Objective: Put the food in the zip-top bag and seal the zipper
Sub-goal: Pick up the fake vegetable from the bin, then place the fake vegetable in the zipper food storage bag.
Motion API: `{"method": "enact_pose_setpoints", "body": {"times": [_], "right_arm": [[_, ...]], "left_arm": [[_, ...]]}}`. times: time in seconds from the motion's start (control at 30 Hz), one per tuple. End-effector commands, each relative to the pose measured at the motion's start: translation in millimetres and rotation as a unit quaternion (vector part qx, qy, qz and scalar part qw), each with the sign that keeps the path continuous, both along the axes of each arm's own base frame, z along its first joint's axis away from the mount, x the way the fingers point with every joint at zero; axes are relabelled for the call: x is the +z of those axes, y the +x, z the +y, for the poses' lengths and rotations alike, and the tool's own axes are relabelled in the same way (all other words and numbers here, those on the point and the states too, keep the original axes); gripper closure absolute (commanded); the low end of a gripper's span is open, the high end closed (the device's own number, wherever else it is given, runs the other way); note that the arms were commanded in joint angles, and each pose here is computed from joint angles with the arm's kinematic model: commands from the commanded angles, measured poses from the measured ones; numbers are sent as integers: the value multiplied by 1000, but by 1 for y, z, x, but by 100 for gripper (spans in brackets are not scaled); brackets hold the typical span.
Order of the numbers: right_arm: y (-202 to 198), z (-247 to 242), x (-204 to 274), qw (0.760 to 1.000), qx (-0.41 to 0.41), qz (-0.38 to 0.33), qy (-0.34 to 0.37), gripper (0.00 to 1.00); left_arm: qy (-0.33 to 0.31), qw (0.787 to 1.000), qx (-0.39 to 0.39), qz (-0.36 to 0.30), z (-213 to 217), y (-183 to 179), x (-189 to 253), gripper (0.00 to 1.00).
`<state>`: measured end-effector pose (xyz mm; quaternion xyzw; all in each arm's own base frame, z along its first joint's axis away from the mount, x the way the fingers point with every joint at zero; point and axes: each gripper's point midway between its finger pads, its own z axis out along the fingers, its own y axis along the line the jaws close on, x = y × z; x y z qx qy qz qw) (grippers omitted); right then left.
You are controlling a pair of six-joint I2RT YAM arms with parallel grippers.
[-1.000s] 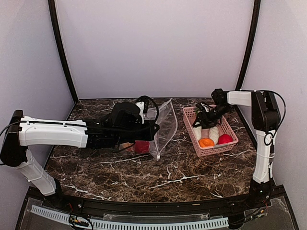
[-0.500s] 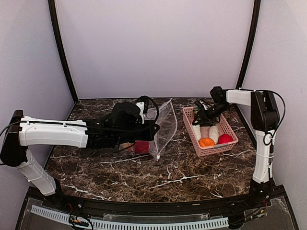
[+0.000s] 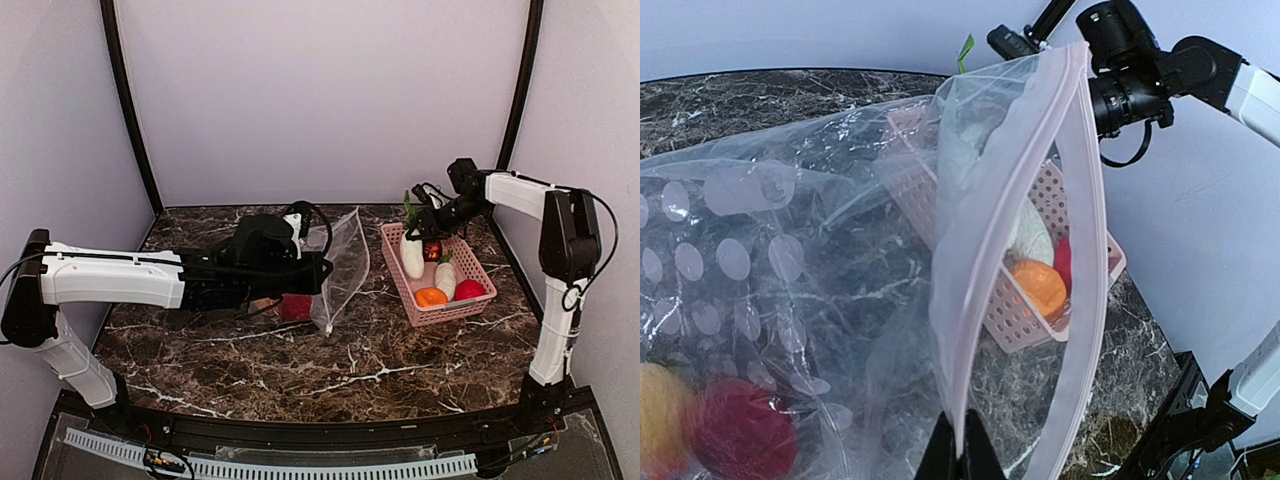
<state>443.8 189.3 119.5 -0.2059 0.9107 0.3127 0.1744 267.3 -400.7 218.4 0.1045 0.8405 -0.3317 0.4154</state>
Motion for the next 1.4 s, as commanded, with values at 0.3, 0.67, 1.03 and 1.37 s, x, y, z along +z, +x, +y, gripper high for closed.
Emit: {"method": "enact_pose_setpoints", "body": {"times": [0.3, 0.67, 1.03, 1.37], "right_arm": [[-51, 14, 153, 974, 73, -188, 103, 62], [-149, 86, 240, 917, 226, -250, 214, 61], [-135, 110, 222, 919, 217, -277, 175, 61], [-122, 113, 211, 924, 187, -300, 145, 61]], "left_arm": [[5, 1000, 0, 3, -7, 6, -5, 99], [-27, 999, -26, 6, -44, 19, 12, 99], [-91, 995, -43, -5, -54, 16, 61, 99], [-147, 988, -43, -15, -44, 9, 86, 99]]}}
